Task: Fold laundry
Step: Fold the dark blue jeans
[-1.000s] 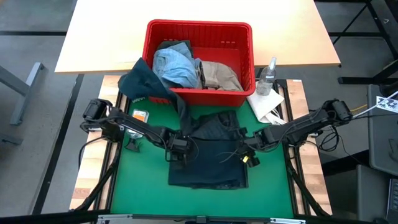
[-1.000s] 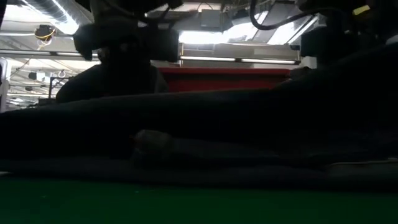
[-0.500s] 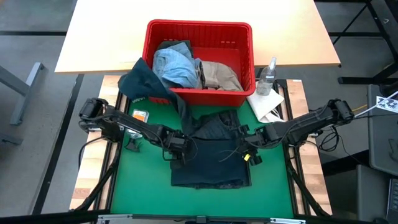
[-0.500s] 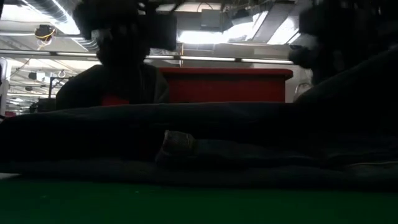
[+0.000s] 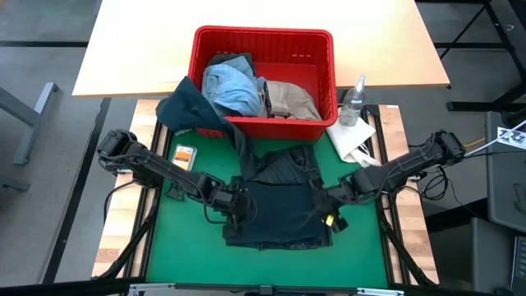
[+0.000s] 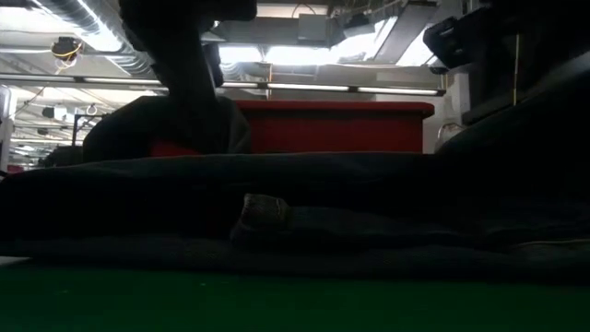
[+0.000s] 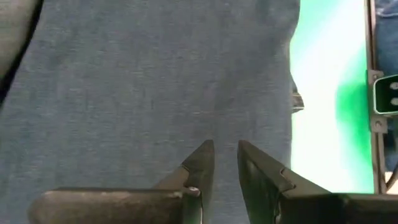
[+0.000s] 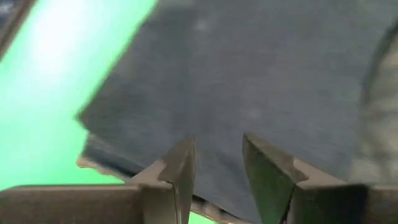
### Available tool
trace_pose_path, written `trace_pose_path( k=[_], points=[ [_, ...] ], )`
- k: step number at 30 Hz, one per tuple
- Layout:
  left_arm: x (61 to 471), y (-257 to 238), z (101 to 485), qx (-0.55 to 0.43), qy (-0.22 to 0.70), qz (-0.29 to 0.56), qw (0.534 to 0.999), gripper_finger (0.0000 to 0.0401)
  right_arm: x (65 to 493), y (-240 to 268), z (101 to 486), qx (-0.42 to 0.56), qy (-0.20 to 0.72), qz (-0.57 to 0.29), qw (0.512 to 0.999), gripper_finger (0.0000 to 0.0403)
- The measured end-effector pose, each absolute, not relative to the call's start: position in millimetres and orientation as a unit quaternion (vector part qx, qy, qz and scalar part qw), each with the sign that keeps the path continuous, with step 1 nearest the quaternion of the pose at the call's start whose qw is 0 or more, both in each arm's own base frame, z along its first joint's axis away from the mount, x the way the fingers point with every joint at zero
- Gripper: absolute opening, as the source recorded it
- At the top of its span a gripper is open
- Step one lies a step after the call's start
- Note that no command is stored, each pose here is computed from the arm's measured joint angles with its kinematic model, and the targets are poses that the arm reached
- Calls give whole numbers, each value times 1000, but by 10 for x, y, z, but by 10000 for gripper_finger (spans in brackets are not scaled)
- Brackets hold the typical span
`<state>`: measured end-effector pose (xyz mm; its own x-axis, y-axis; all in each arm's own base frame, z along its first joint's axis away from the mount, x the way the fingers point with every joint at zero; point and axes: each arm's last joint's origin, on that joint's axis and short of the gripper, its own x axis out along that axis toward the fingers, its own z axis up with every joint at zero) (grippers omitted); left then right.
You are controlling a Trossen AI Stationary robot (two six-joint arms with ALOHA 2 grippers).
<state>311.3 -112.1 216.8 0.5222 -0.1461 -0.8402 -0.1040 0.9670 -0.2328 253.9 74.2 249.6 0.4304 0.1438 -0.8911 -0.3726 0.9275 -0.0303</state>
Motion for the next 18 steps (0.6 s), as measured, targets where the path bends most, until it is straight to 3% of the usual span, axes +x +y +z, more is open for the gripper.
trace_pose_path(
  k=[10,18],
  points=[
    [3123,-1371,1971,-82,500,-39,861,66,2533,1262,2156,-193,545,157,801,136],
    [3085,-1650,1542,-43,560,-61,825,66,2557,1506,1681,-236,609,169,738,136]
  ],
)
